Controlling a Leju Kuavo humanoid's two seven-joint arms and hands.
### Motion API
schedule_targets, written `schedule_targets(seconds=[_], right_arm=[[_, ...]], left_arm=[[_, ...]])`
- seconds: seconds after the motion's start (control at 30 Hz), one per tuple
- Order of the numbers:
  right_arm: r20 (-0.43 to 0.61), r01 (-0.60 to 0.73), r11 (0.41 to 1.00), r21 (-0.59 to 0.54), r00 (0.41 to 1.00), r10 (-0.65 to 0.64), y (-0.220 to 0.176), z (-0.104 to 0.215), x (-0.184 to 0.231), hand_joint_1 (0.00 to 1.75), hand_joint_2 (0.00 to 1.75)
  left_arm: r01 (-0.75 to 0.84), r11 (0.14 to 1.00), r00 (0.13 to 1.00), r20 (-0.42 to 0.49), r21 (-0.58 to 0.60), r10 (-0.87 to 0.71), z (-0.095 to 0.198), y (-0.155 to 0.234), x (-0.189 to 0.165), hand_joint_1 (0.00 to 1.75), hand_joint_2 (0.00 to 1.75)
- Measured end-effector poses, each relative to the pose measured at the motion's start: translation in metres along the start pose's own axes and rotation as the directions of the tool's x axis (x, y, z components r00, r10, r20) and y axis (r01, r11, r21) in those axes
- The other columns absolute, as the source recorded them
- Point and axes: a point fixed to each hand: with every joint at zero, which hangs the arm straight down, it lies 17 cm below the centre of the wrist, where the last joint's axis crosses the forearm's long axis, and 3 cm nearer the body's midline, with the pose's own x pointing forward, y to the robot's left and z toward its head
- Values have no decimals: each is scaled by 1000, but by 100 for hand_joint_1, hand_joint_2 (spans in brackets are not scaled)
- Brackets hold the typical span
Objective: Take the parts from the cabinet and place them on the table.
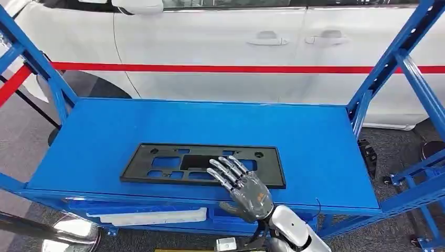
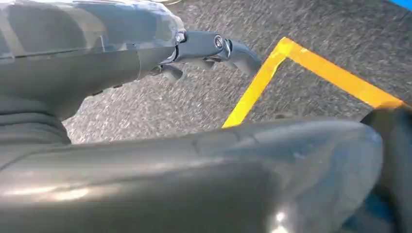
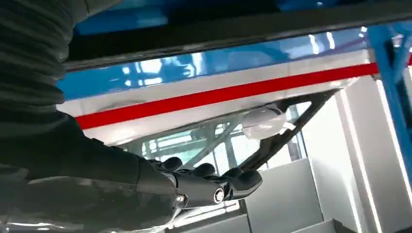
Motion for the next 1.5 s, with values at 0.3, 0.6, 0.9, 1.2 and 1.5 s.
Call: schedule_targets(seconds=[0.3, 0.6, 0.9, 1.2, 1.5], right_arm=[[13, -132, 991, -8, 991, 132, 22, -28, 1, 0, 175], [-3, -153, 987, 40, 988, 153, 49, -63, -1, 0, 175], [-8, -161, 986, 53, 987, 161, 60, -76, 2, 0, 175], [-13, -294, 948, 125, 955, 298, 84, -106, 1, 171, 175], [9, -349, 910, 223, 935, 356, 109, -103, -18, 169, 175]], left_arm=[[29, 1000, 999, 14, 6, -29, -2, 3, 5, 0, 0], [48, 999, 999, 20, 1, -48, -2, 2, 6, 0, 0], [66, 998, 998, 24, -6, -66, -1, 0, 5, 0, 0], [73, 997, 997, 30, 10, -73, -2, 7, 5, 0, 0], [70, 998, 997, 34, 6, -70, -1, 5, 4, 0, 0]])
